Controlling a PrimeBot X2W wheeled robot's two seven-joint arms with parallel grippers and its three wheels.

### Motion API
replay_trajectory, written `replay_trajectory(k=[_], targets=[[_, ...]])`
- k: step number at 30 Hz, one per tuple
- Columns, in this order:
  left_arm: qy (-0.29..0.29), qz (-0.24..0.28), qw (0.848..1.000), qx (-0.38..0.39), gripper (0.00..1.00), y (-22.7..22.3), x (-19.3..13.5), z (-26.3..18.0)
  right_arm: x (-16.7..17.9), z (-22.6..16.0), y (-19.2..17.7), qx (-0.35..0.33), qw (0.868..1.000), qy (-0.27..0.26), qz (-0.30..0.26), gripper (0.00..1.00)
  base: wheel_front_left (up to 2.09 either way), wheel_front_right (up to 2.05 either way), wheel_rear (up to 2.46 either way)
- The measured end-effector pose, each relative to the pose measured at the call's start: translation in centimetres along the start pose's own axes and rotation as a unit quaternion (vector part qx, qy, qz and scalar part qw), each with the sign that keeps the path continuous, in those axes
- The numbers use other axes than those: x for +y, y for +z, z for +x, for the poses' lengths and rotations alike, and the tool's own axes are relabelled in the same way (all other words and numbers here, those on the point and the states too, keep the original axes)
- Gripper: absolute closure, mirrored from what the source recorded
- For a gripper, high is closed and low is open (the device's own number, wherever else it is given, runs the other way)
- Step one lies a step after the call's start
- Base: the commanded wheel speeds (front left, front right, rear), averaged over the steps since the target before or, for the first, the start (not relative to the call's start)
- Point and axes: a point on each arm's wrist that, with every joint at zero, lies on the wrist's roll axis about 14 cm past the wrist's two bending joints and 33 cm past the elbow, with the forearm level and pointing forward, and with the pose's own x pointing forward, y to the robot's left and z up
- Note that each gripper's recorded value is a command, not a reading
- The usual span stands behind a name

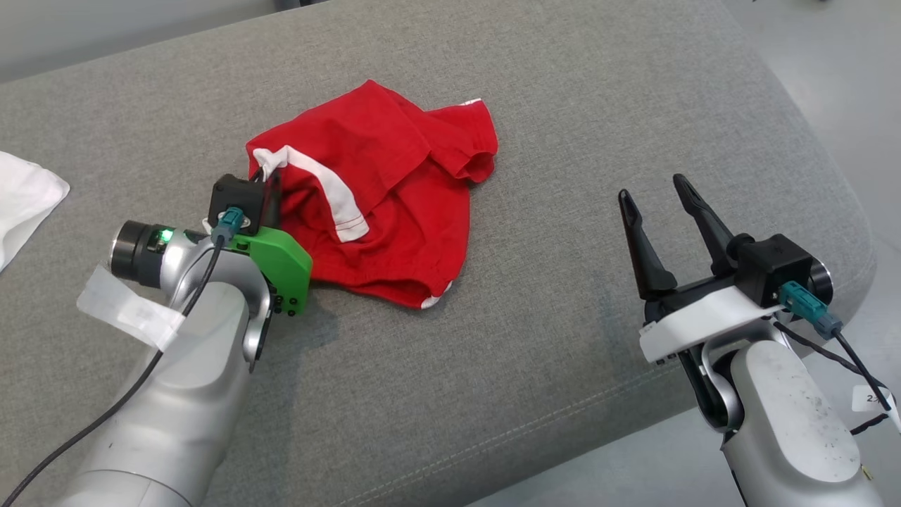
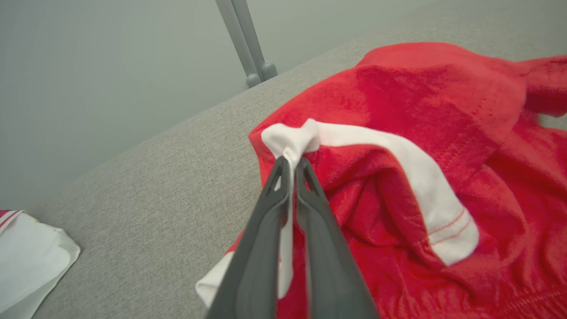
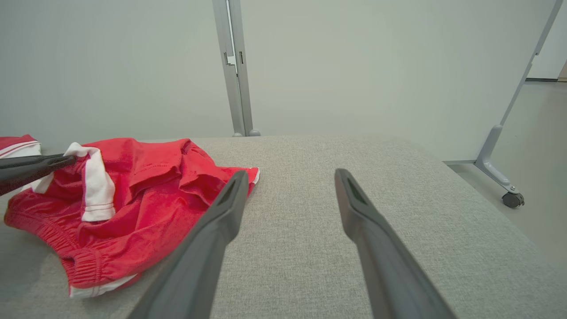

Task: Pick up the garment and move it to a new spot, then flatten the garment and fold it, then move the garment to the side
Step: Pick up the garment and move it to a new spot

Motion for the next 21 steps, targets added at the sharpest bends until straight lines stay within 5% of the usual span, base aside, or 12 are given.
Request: replay_trajectory(k=[21], targets=[[0.064, -0.086, 0.99, -0.089, 0.0, 5.0, 2.4, -4.5, 0.2, 0.4, 1.6, -0.026, 1.0, 0.004, 0.001, 0.0, 0.0, 0.0, 0.0]])
